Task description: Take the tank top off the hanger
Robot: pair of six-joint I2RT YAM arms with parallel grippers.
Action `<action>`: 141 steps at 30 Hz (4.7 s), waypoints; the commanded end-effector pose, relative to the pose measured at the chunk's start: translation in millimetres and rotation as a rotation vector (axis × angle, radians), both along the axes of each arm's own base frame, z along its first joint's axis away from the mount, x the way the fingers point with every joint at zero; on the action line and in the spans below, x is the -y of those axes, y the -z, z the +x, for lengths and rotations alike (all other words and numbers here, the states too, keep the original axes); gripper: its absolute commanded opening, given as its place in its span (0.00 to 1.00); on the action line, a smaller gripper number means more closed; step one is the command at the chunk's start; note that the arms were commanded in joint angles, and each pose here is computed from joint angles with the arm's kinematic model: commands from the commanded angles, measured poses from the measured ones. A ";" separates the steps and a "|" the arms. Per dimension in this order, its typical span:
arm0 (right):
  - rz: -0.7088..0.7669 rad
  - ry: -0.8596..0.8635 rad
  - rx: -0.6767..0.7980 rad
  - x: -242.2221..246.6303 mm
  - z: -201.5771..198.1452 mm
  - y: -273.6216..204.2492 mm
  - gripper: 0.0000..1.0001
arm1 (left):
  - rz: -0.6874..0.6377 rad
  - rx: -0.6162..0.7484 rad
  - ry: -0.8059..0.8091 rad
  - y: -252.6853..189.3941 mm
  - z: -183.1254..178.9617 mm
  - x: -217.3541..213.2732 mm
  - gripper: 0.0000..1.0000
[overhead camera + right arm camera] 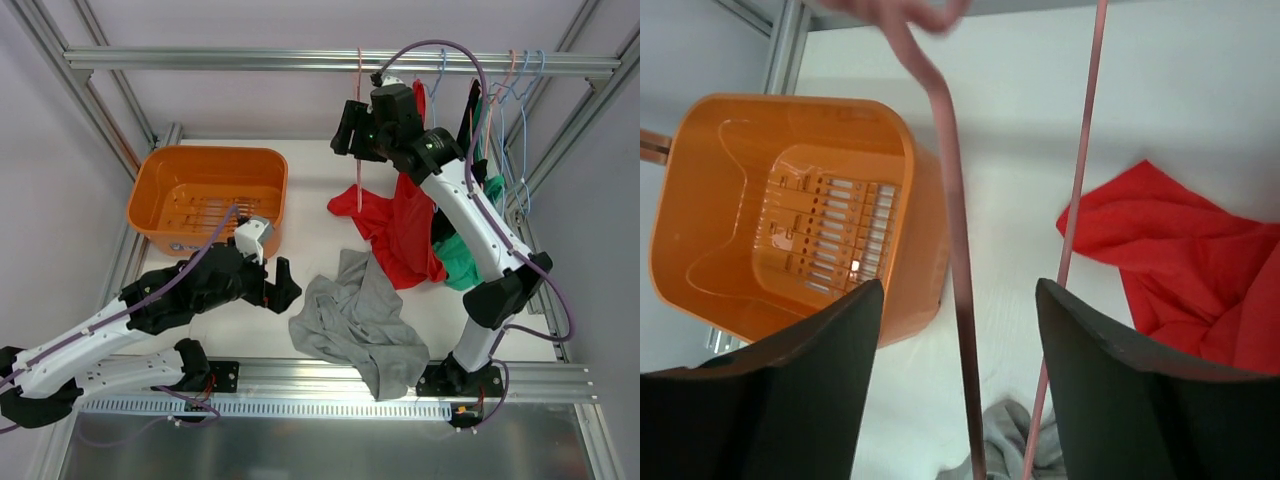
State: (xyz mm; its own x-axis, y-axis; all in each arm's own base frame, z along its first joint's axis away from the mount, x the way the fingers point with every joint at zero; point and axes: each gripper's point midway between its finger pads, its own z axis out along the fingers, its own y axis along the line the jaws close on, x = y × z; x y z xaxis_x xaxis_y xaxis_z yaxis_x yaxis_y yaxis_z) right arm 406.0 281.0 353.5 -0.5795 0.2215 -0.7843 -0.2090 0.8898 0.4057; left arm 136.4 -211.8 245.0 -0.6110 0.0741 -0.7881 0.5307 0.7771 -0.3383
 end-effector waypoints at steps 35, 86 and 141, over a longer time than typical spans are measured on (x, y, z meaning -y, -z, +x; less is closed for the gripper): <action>0.167 -0.313 0.381 168.9 -316.5 -26.3 0.99 | 0.488 -0.224 0.052 252.7 11.5 164.6 0.00; 0.030 -0.193 0.347 166.9 -266.3 -7.7 0.99 | 0.094 0.128 -0.927 -101.6 270.0 -185.9 0.04; -0.137 0.026 0.315 163.5 -116.7 -95.4 0.00 | -0.339 0.233 0.011 -164.2 24.6 -62.5 0.99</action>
State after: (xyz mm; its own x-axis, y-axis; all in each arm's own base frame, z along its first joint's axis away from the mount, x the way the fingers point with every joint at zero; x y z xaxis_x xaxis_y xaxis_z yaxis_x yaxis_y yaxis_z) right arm 299.3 106.9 441.2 -0.3318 0.0705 -0.9407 -0.2158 0.9651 0.1484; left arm 165.7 -134.6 382.6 -0.4364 -0.2065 -0.8757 0.5414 0.7171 -0.4389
